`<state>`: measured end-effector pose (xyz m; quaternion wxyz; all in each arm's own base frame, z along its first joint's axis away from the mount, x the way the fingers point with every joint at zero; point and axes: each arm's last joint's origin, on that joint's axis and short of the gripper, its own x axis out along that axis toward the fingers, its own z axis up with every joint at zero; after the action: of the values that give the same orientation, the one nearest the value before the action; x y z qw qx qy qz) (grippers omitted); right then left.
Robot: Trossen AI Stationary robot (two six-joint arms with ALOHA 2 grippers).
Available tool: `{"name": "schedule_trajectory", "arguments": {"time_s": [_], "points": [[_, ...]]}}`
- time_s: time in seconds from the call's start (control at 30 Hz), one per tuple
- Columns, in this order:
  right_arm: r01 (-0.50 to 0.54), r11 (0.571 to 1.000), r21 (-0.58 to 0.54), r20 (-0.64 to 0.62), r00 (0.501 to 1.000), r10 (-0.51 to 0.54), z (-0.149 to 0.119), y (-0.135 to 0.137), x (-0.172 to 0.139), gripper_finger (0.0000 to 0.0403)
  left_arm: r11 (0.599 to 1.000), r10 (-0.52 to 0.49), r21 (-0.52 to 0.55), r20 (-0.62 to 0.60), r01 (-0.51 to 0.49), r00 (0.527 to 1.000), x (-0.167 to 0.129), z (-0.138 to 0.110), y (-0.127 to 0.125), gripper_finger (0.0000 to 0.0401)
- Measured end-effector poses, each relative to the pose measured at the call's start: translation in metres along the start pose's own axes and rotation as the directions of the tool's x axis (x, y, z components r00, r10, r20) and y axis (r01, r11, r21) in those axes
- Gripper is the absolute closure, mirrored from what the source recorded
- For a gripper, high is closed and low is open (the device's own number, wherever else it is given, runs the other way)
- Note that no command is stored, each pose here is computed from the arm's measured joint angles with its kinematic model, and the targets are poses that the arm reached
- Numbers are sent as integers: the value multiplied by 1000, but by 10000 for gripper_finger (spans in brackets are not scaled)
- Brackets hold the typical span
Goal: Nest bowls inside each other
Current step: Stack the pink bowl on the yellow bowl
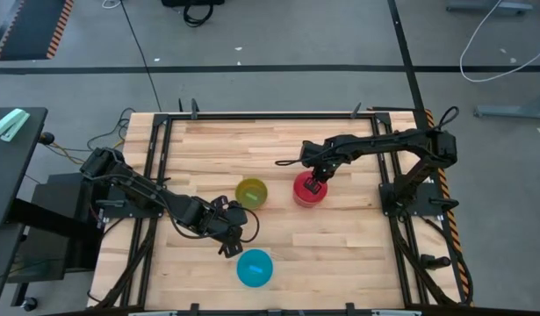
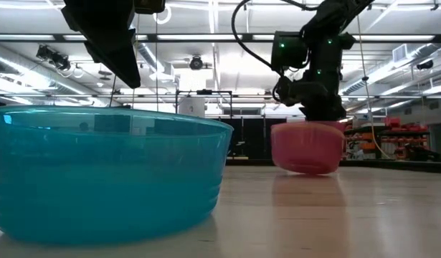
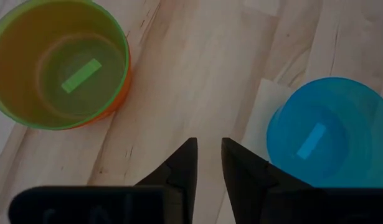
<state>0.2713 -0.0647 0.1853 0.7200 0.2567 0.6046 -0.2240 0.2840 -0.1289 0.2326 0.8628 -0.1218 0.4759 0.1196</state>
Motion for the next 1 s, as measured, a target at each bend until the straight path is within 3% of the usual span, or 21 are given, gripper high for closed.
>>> {"name": "schedule_trajectory", "arguments": {"time_s": [0.4,1.0], "points": [[-5,1000,16,-3,1000,5,-2,4,1,359,1000,0,0,0,0,1000,0,0,0,317],[-30,999,-45,28,999,31,7,23,-25,355,1000,5,0,5,-5,1000,0,0,0,317]]}}
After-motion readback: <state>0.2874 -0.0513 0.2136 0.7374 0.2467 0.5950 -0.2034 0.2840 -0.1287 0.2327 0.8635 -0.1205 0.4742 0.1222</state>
